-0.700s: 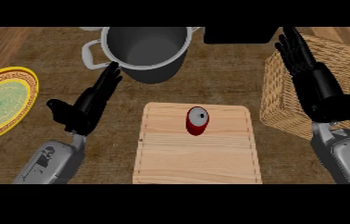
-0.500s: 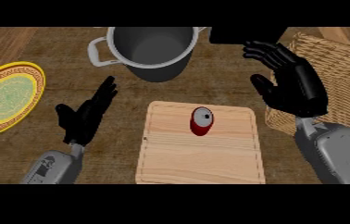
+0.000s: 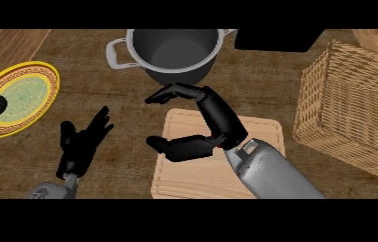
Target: Pick the can from the cutting board and place it in the basket
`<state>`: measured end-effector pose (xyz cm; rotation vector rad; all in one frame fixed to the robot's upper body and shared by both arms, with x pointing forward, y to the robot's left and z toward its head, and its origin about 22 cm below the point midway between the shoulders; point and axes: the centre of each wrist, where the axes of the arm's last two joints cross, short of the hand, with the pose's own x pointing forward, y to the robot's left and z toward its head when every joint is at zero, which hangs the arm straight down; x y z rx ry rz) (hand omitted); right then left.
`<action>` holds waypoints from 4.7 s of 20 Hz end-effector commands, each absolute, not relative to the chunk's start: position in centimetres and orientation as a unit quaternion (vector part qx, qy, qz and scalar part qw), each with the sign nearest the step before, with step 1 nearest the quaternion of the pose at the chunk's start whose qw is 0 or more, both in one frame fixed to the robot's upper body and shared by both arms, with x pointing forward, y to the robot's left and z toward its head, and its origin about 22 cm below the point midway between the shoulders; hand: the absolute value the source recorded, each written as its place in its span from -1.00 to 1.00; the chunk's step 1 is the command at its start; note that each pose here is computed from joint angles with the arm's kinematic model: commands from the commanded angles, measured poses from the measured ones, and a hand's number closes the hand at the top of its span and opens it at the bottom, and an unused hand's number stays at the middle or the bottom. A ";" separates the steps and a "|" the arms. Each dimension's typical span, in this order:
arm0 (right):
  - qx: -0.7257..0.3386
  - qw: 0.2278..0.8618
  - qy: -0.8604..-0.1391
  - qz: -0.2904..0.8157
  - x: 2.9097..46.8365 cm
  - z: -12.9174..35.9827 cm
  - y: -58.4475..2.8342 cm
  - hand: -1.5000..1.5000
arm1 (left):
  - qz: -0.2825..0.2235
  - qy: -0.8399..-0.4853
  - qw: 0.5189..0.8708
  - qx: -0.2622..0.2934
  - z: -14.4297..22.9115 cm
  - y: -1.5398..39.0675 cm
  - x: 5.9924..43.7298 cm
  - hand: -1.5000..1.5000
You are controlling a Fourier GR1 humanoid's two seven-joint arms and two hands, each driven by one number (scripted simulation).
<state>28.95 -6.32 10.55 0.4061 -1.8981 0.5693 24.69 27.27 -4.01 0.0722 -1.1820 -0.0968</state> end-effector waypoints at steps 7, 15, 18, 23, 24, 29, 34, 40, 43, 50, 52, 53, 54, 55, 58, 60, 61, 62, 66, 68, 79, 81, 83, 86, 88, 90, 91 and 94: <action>-0.173 0.500 -0.750 0.397 32.4 14.8 -6.3 -1.00 | -0.020 -0.480 0.873 0.084 -6.5 30.2 20.4 0.00; -0.268 0.474 -0.659 0.520 31.1 27.1 -8.3 -1.00 | -0.006 -0.477 0.876 0.075 -6.4 29.9 19.7 0.00; -0.252 0.486 -0.606 0.577 30.2 29.3 -8.5 -1.00 | -0.003 -0.475 0.876 0.085 -6.2 29.3 20.2 0.00; -0.243 0.508 -0.515 0.646 30.5 31.5 -10.1 -1.00 | -0.005 -0.481 0.873 0.082 -5.9 30.3 20.4 0.00; -0.245 0.507 -0.508 0.652 30.3 33.6 -9.7 -1.00 | -0.007 -0.487 0.870 0.080 -5.1 30.2 20.5 0.00; -0.246 0.514 -0.479 0.667 29.9 33.0 -12.8 -1.00 | -0.013 -0.478 0.875 0.072 -5.1 29.9 20.0 0.00; -0.226 0.524 -0.492 0.658 29.4 34.4 -12.7 -1.00 | -0.007 -0.485 0.872 0.067 -3.9 31.2 21.1 0.00; -0.214 0.538 -0.505 0.640 28.9 29.1 -10.4 -1.00 | -0.017 -0.489 0.868 0.083 -4.0 29.0 19.3 0.00; -0.205 0.535 -0.519 0.634 29.6 26.6 -12.0 -1.00 | -0.015 -0.484 0.873 0.068 -6.4 29.7 19.4 0.00; -0.216 0.542 -0.499 0.641 29.6 21.2 -11.2 -1.00 | -0.009 -0.484 0.873 0.065 -6.5 30.0 19.2 0.00; -0.226 0.536 -0.488 0.650 29.4 20.7 -9.6 -1.00 | -0.017 -0.485 0.872 0.069 -5.4 27.6 19.2 0.00; -0.231 0.536 -0.478 0.657 29.7 20.4 -10.0 -1.00 | -0.010 -0.492 0.868 0.068 -5.4 29.7 20.3 0.00; -0.228 0.541 -0.478 0.653 30.2 19.0 -11.0 -1.00 | -0.014 -0.483 0.873 0.059 -5.7 29.6 20.2 0.00; -0.223 0.547 -0.475 0.653 29.7 18.3 -9.5 -1.00 | -0.016 -0.485 0.872 0.070 -6.4 28.9 18.8 0.00; -0.221 0.547 -0.480 0.650 29.3 17.3 -10.7 -1.00 | -0.016 -0.497 0.865 0.070 -3.8 30.5 21.4 0.00; -0.218 0.545 -0.490 0.644 28.3 17.3 -10.0 -1.00 | -0.014 -0.481 0.873 0.082 -4.7 30.7 20.2 0.00; -0.223 0.543 -0.482 0.650 30.4 15.0 -9.6 -1.00 | -0.011 -0.485 0.872 0.068 -4.9 29.7 19.6 0.00; -0.221 0.546 -0.481 0.649 29.6 14.6 -10.5 -1.00 | -0.014 -0.487 0.871 0.063 -5.0 28.4 19.6 0.00; -0.219 0.539 -0.488 0.651 29.6 14.1 -10.4 -1.00 | -0.017 -0.485 0.872 0.070 -6.7 29.0 19.4 0.00; -0.228 0.543 -0.488 0.644 30.4 14.6 -9.9 -1.00 | -0.025 -0.491 0.868 0.071 -4.3 29.6 19.8 0.00; -0.216 0.541 -0.494 0.646 30.0 10.0 -9.2 -1.00 | -0.018 -0.484 0.872 0.074 -5.1 30.0 19.2 0.00; -0.221 0.541 -0.494 0.644 30.2 9.8 -8.3 -1.00 | -0.026 -0.476 0.876 0.070 -5.7 29.4 19.3 0.00; -0.235 0.543 -0.475 0.651 31.2 8.4 -9.6 -1.00 | -0.013 -0.485 0.872 0.068 -5.3 28.5 19.4 0.00; -0.233 0.546 -0.439 0.674 31.4 9.4 -9.6 -1.00 | -0.021 -0.481 0.873 0.075 -5.9 27.8 19.3 0.00; -0.237 0.547 -0.432 0.676 31.2 9.0 -9.1 -1.00 | -0.020 -0.485 0.871 0.070 -6.2 29.9 18.2 0.00; -0.233 0.549 -0.436 0.673 29.4 7.5 -8.4 -1.00 | -0.017 -0.487 0.871 0.067 -5.4 30.2 18.1 0.00; -0.232 0.553 -0.431 0.674 30.3 7.4 -9.4 -1.00 | -0.014 -0.486 0.871 0.066 -4.7 29.4 19.9 0.00; -0.231 0.546 -0.432 0.680 29.9 4.7 -8.6 -1.00 | -0.007 -0.483 0.872 0.074 -5.6 29.4 21.6 0.00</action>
